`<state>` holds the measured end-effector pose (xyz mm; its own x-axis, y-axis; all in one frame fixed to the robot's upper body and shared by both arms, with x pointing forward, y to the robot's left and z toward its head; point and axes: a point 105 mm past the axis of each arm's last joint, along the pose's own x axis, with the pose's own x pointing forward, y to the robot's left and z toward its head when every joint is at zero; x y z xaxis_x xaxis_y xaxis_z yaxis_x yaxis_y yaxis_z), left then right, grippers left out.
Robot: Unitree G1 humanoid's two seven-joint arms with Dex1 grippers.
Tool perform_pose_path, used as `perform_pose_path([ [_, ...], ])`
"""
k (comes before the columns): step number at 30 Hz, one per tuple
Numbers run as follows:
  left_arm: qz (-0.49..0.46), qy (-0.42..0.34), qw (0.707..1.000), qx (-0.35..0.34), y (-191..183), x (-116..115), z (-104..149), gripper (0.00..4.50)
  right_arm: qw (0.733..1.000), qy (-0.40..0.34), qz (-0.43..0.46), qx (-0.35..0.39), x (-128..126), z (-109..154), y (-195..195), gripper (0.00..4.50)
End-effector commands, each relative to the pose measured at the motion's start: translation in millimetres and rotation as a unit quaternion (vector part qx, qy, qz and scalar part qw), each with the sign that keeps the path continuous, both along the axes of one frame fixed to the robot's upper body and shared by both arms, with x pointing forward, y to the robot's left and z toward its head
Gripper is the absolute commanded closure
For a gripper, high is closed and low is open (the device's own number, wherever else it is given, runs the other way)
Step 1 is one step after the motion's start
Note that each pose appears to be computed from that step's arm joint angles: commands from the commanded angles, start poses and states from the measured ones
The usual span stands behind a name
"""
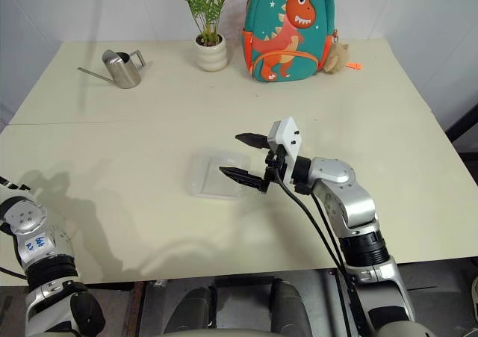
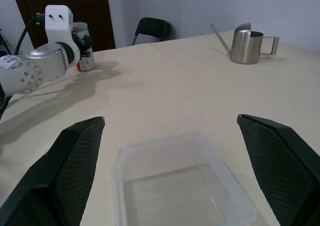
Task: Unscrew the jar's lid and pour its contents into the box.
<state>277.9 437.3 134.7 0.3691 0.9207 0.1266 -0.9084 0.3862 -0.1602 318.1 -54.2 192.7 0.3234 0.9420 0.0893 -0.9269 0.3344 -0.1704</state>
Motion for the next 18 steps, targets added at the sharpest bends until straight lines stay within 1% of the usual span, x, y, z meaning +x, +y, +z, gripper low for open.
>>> perform_pose_path([
  [1,-0.117,-0.047,0.990,0.060,-24,28,40,2.50,0.999,-0.028,-0.011,0.018,-2,14,-8,0.00],
  [2,-0.166,-0.053,0.982,0.076,-36,38,49,2.50,0.999,-0.029,-0.014,0.018,-2,14,-10,0.00],
  [3,-0.244,-0.050,0.963,0.099,-58,53,60,2.50,0.999,-0.030,-0.020,0.020,-2,17,-13,0.00],
  [4,-0.312,-0.048,0.941,0.119,-79,64,69,2.50,0.999,-0.032,-0.025,0.021,-2,19,-16,0.00],
  [6,-0.449,-0.041,0.882,0.136,-117,77,79,2.50,0.998,-0.037,-0.037,0.017,-2,22,-21,0.00],
  [7,-0.519,-0.038,0.842,0.143,-137,79,84,2.50,0.998,-0.040,-0.041,0.014,-2,25,-23,0.00],
  [8,-0.583,-0.026,0.799,0.148,-155,79,86,2.50,0.998,-0.042,-0.043,0.013,-3,28,-26,0.00],
  [9,-0.621,-0.017,0.769,0.150,-166,77,87,2.50,0.998,-0.044,-0.044,0.012,-4,31,-26,0.00],
  [10,-0.656,0.002,0.735,0.169,-178,74,88,2.50,0.998,-0.045,-0.045,0.011,-5,33,-27,0.00],
  [11,-0.707,0.035,0.680,0.188,-197,69,85,2.50,0.998,-0.048,-0.045,0.006,-6,37,-26,0.00],
  [12,-0.745,0.063,0.631,0.208,-211,64,81,2.50,0.998,-0.051,-0.043,0.002,-7,41,-25,0.00],
  [13,-0.768,0.082,0.597,0.218,-220,61,78,2.50,0.998,-0.052,-0.042,-0.002,-7,44,-23,0.00],
  [14,-0.794,0.100,0.556,0.226,-230,57,74,2.50,0.998,-0.052,-0.038,-0.007,-8,46,-21,0.00],
  [17,-0.834,0.128,0.472,0.255,-251,53,71,2.50,0.998,-0.054,-0.022,-0.023,-9,52,-11,0.00],
  [18,-0.839,0.130,0.458,0.263,-254,54,72,2.50,0.998,-0.054,-0.018,-0.026,-9,53,-8,0.00],
])
